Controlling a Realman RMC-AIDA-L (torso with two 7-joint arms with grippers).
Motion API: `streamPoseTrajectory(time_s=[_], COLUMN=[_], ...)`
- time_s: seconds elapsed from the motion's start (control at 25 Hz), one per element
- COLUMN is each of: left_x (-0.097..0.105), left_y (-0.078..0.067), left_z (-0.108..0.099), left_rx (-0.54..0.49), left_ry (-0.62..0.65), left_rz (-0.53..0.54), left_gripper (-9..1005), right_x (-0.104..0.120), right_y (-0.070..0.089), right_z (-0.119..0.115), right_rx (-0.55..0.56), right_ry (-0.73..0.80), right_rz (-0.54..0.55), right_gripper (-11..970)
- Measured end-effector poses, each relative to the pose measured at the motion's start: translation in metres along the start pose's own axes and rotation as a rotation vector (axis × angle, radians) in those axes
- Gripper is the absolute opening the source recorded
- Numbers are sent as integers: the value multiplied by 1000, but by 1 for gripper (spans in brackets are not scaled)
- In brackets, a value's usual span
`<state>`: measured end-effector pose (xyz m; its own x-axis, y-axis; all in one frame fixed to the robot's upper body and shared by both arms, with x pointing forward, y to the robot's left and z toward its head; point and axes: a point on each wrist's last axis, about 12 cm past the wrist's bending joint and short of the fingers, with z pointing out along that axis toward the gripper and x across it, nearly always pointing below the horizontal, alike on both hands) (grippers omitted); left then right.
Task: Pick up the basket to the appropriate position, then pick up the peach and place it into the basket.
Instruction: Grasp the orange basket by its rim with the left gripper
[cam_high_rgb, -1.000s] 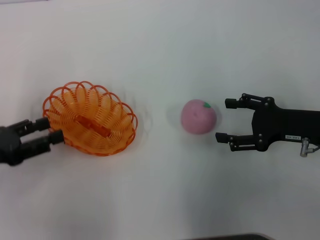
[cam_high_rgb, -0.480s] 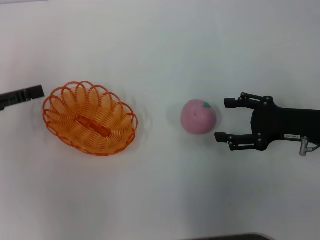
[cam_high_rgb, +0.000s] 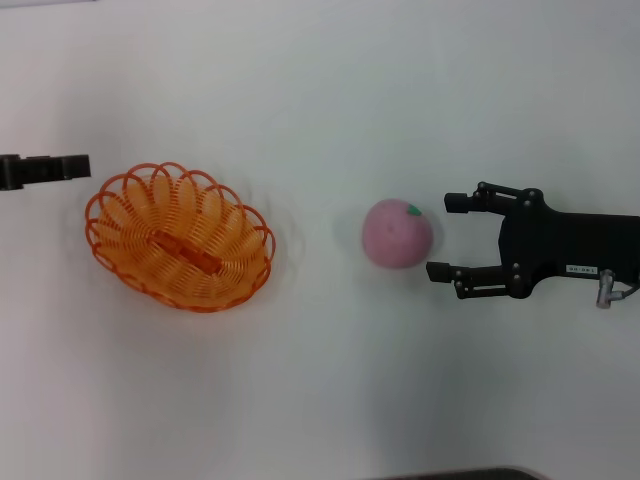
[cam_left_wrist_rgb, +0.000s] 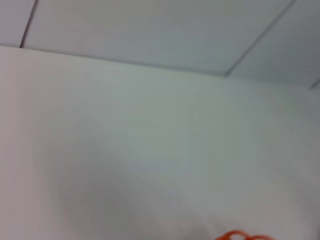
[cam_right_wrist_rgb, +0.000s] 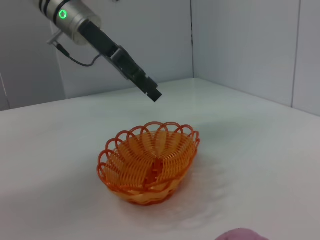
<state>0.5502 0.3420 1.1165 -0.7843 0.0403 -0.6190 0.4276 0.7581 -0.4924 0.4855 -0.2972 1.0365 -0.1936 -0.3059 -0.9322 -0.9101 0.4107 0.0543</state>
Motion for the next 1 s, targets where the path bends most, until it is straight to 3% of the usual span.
streamPoseTrajectory(time_s=[0.08,0.36,0.72,1.0], left_x=[-11,-34,-51,-52], left_y=[-8,-26,-38,-45], left_z=[9,25,51,67], left_rx=[-53,-124,-245,-245], left_ry=[73,176,325,399], left_rz=[108,261,367,395], left_gripper=[734,733,733,734], right_x=[0,-2,-4,-5], right_y=[0,-2,-3,-4], right_z=[0,1,2,3], right_rx=[0,0,-4,-5], right_ry=[0,-1,-8,-9], right_rz=[0,-5,-9,-10], right_gripper=[929,929,929,928])
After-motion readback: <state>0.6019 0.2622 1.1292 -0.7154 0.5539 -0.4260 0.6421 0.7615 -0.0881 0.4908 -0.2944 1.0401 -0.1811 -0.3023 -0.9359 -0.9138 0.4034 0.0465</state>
